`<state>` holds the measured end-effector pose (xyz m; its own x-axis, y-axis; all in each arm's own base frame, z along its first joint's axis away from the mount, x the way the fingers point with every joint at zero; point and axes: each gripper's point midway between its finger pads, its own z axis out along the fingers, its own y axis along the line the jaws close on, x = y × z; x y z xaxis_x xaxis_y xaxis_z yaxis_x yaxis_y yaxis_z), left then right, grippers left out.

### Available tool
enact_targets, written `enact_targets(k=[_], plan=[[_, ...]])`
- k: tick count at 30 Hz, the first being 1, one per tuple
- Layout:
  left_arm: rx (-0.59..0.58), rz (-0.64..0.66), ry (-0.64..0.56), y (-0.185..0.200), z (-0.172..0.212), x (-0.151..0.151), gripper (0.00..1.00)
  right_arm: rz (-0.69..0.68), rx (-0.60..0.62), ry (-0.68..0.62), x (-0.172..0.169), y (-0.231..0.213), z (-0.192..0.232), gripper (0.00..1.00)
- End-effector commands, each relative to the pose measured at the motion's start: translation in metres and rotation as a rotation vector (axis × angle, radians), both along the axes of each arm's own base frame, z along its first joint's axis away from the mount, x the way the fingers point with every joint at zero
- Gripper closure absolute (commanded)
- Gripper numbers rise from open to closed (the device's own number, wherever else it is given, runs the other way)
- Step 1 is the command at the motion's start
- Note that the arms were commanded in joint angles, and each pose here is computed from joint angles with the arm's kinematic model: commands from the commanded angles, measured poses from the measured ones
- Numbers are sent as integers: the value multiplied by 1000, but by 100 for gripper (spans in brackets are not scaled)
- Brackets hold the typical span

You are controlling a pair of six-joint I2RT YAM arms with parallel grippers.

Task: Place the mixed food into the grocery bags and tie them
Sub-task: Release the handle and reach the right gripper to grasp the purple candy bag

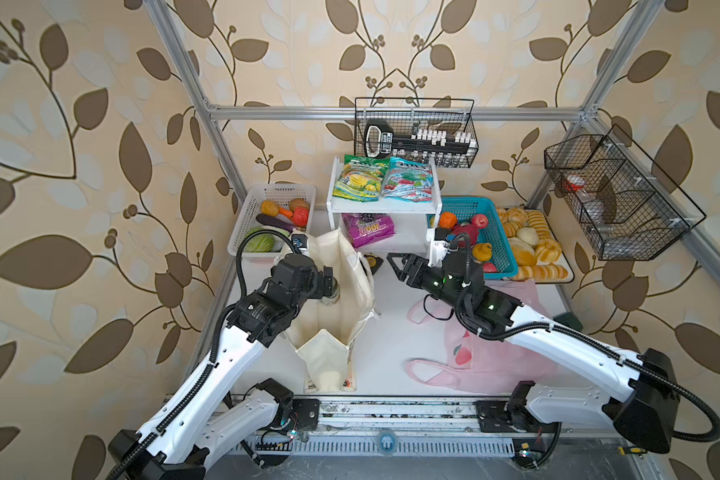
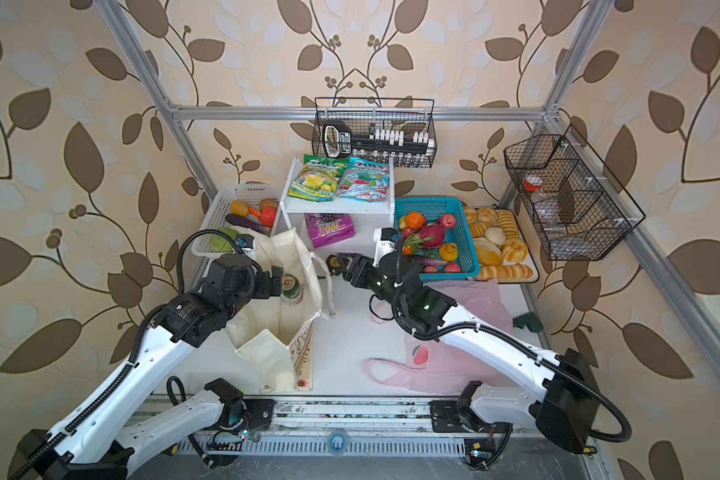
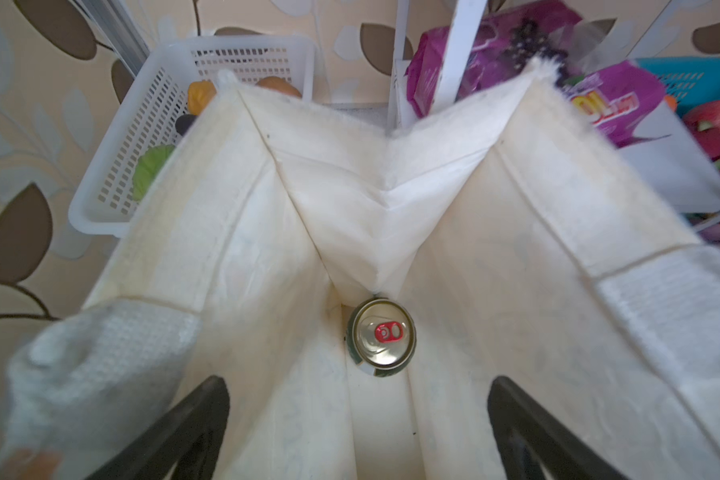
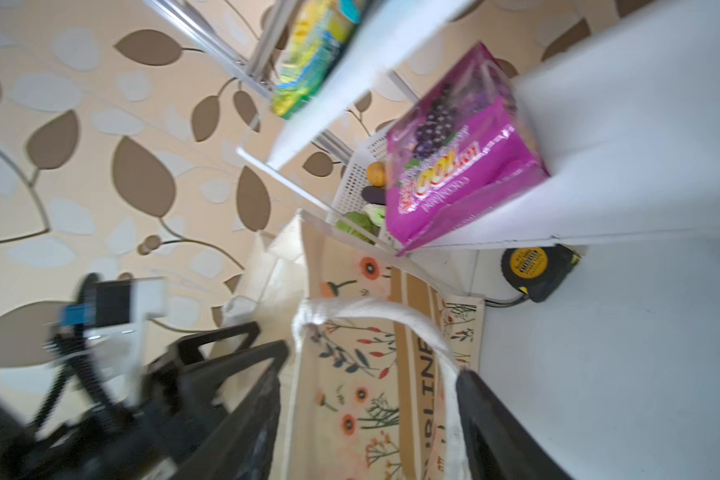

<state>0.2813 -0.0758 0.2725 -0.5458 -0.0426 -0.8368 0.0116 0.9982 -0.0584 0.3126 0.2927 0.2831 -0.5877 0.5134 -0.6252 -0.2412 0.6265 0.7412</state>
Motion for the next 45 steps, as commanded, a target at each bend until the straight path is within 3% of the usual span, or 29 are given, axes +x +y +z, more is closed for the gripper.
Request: enact_targets(k=[1,6,12,17,24,38,42,45], plan=[[-66,-26,-42,-5,28,-5,1,-178,143,35,22,-9,-12,31],[-98,-68,-63,-9,47,-13,1,-309,260,12,46,-10,-16,30],[-113,-94,-102,-8,67,-24,1,-387,297,-44,77,-13,-18,30],[-111,-112,-127,-5,78,-32,1,-305,201,-165,101,4,-18,31],[-100,-114,-158,0,88,-39,1,-301,46,-292,124,7,-15,27],[-71,-136,-118,-4,75,-37,1,-212,-166,-386,150,16,-35,19],[-71,-134,-112,-4,73,-36,1,-151,-166,-402,150,24,-36,32],[-73,-135,-108,-5,73,-35,1,-141,-163,-388,149,25,-38,51]])
